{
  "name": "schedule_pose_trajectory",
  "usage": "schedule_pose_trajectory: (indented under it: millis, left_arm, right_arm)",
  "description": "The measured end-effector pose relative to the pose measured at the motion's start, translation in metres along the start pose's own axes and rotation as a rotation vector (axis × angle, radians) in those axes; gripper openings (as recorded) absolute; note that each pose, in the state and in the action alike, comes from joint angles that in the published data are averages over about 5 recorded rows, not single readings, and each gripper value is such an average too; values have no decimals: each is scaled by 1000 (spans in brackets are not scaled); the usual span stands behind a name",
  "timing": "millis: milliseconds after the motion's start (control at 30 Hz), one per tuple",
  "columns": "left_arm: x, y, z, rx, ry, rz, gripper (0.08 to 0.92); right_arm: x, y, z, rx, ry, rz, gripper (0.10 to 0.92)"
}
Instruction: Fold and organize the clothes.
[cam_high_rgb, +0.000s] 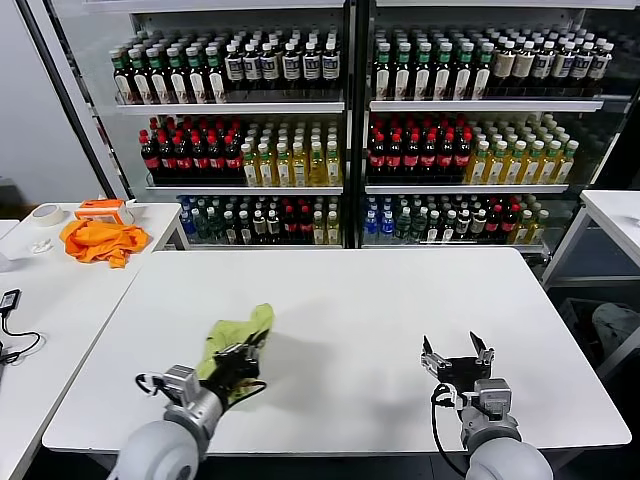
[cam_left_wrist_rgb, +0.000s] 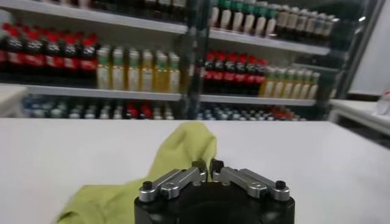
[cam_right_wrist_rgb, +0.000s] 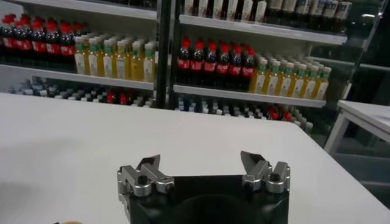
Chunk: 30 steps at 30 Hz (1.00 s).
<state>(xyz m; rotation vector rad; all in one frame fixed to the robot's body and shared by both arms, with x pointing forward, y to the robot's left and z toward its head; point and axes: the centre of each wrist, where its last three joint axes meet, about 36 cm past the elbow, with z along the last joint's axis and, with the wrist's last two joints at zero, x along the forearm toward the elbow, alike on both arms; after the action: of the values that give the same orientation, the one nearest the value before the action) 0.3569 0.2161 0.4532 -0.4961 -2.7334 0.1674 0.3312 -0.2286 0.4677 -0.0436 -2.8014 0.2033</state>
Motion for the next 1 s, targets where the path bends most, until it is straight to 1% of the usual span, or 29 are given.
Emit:
schedule_pose_trajectory:
  millis: [233, 300, 400, 500, 567, 767, 867, 1000]
  left_arm:
    - [-22, -23, 5, 57, -19, 60, 103]
    - [-29, -28, 7, 75, -24, 69, 103]
    - [-40, -35, 9, 104, -28, 76, 125]
    - [-48, -41, 11, 130, -33, 85, 194]
    - [-51, -44, 12, 142, -35, 95, 254]
    - [-55, -48, 11, 162, -54, 118, 428]
    - [-55, -44, 12, 157, -62, 118, 514]
    - [-53, -35, 16, 125, -76, 99, 627]
  right_arm:
    - [-1, -1, -4, 8, -13, -3, 823]
    - [-2, -2, -5, 11, -18, -5, 823]
    - [-3, -1, -8, 15, -24, -11, 823]
    - [-5, -2, -10, 18, -30, -17, 823]
    - [-7, -2, -10, 21, -34, -21, 823]
    - [-15, 0, -11, 11, -38, -59, 823]
    - [-18, 4, -12, -26, -21, -104, 823]
    - [-22, 16, -10, -89, 22, -180, 823]
